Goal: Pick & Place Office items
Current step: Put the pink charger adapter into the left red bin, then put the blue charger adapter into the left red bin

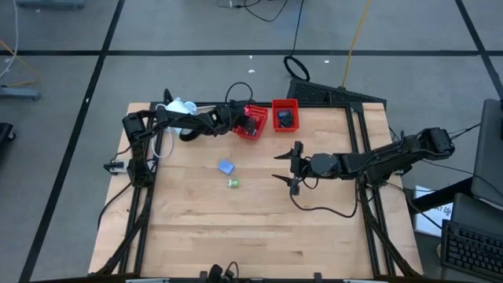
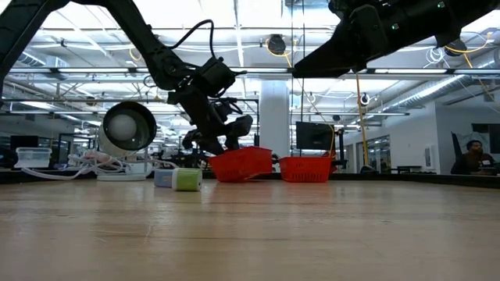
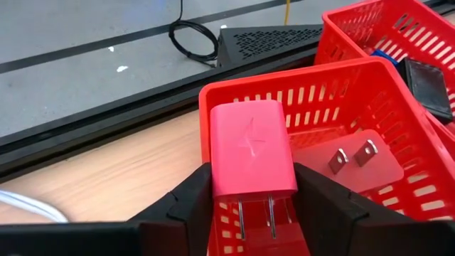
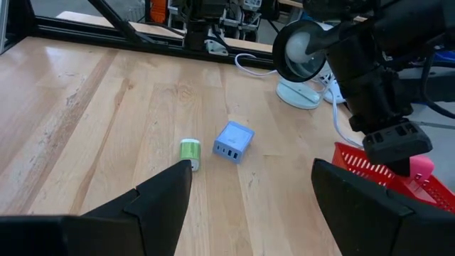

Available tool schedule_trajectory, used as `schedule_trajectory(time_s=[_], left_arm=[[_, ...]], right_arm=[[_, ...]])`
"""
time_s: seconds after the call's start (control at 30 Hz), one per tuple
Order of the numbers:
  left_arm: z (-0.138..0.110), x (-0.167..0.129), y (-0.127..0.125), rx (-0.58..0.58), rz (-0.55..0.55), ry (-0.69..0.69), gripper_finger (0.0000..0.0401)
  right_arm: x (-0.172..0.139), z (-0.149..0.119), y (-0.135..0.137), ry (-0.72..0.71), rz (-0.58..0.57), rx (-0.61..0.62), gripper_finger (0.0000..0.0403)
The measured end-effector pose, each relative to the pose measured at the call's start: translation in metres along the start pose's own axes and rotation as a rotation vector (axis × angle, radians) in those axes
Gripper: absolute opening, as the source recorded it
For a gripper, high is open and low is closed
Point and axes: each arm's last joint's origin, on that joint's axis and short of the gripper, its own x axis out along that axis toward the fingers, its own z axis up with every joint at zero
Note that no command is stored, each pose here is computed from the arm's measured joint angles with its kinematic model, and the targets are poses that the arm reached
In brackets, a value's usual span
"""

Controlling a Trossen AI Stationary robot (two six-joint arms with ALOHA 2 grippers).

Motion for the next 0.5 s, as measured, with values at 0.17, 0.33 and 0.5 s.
schedule_trajectory(time_s=[0.17, 0.33, 0.5], left_arm=[[0.0, 0.0, -0.0001, 0.023, -0.002, 0.0, 0.0178], [0.0001, -0.0001, -0.0008, 0.026, -0.026, 0.008, 0.0204], [0.0001, -0.0001, -0.001, 0.059, -0.032, 0.011, 0.0221]], right_arm=[[0.0, 0.0, 0.0, 0.0, 0.0, 0.0, 0.0279], [0.0, 0.0, 0.0001, 0.0, 0.0, 0.0, 0.0279], [0.0, 0.0, 0.0001, 0.0, 0.0, 0.0, 0.0279]])
